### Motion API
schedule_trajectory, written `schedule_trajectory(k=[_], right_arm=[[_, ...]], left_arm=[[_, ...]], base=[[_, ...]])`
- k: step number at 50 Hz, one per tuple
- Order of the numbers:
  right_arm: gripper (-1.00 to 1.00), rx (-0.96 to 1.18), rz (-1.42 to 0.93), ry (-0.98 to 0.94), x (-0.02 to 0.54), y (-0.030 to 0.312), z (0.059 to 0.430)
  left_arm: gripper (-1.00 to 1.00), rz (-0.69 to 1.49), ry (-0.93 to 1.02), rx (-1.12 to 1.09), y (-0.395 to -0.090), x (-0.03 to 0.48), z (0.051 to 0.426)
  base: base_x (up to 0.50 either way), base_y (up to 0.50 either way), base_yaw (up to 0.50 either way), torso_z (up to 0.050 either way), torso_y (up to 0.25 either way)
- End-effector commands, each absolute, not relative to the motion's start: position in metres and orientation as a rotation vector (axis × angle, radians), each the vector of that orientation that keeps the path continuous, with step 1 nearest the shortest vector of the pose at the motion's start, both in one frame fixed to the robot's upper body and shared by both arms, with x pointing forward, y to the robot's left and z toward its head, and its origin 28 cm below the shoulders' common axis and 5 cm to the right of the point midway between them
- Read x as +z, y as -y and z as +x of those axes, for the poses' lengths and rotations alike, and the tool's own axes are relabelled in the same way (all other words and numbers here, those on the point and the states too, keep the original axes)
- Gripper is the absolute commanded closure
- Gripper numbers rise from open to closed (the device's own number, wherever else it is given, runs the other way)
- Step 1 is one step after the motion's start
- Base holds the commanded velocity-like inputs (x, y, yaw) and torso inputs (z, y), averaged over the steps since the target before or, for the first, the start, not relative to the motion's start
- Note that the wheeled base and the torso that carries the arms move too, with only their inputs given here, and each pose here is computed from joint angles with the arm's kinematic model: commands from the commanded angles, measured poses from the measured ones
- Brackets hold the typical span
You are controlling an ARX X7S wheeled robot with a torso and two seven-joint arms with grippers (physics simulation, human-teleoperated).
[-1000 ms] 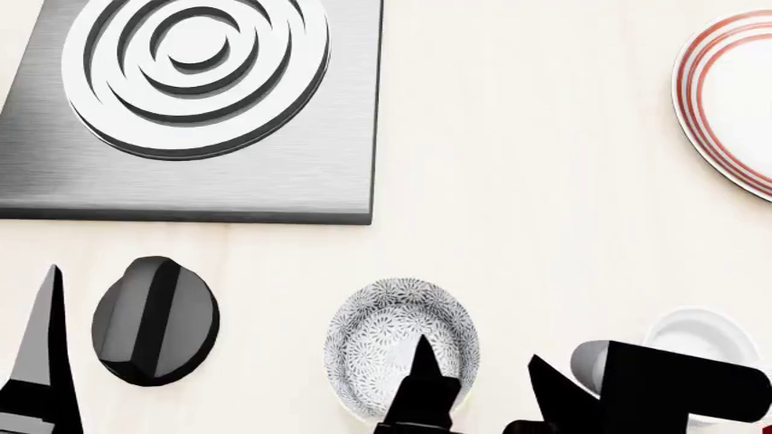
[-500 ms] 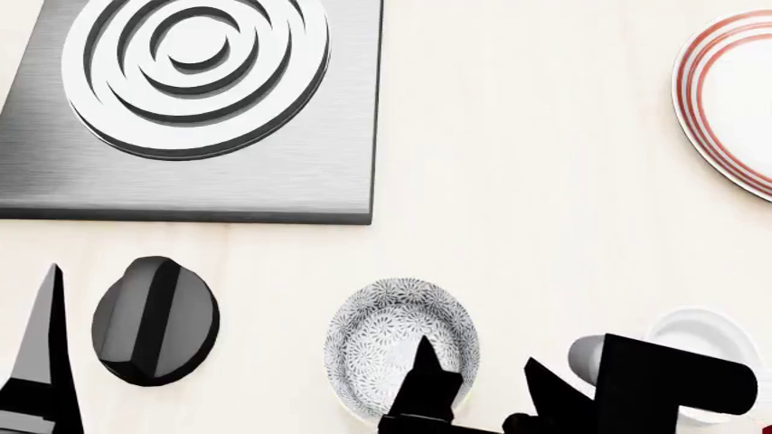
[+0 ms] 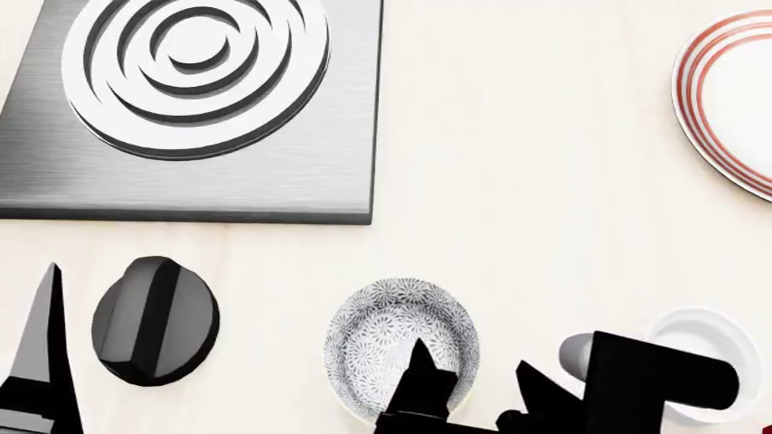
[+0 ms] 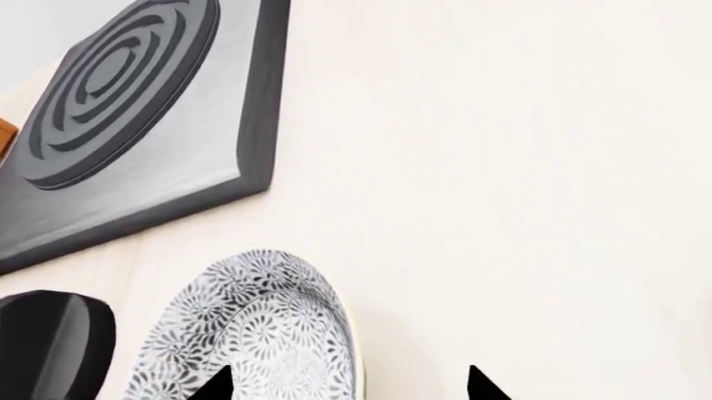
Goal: Pick the akita bowl next to the ramekin and place it on the plate.
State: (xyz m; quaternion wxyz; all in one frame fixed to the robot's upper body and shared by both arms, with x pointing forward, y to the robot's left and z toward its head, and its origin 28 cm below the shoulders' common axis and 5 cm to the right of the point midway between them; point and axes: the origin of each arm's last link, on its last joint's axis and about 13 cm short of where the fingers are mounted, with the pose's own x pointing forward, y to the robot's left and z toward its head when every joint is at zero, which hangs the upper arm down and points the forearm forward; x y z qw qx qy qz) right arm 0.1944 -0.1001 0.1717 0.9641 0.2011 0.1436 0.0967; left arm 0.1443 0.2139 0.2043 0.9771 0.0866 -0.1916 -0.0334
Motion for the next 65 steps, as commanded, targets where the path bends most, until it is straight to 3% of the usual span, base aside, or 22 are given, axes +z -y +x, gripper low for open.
schedule_trajectory(k=[1,19,20,47,65], right_arm=[[-1.00,0.195,0.410,-0.301,0.167,0.100,0.197],[-1.00,0.210,0.421,-0.311,0.160,0.099,0.201],[1.00,0.211,0.421,-0.311,0.161,0.098,0.200],[1.00,0.192,0.438,-0.255,0.170,0.100,0.196],[1.00,0.225,0.505,-0.205,0.213,0.097,0.187]], left_arm=[[-1.00,0.175,0.385,-0.066,-0.214,0.204,0.144],[-1.00,0.175,0.381,-0.066,-0.214,0.202,0.144],[-1.00,0.175,0.381,-0.066,-0.214,0.203,0.144],[-1.00,0.176,0.378,-0.068,-0.214,0.201,0.144],[-1.00,0.178,0.382,-0.065,-0.214,0.203,0.144]], base=[[0.00,0.00,0.00,0.000,0.000],[0.00,0.00,0.00,0.000,0.000],[0.00,0.00,0.00,0.000,0.000],[0.00,0.00,0.00,0.000,0.000],[0.00,0.00,0.00,0.000,0.000]])
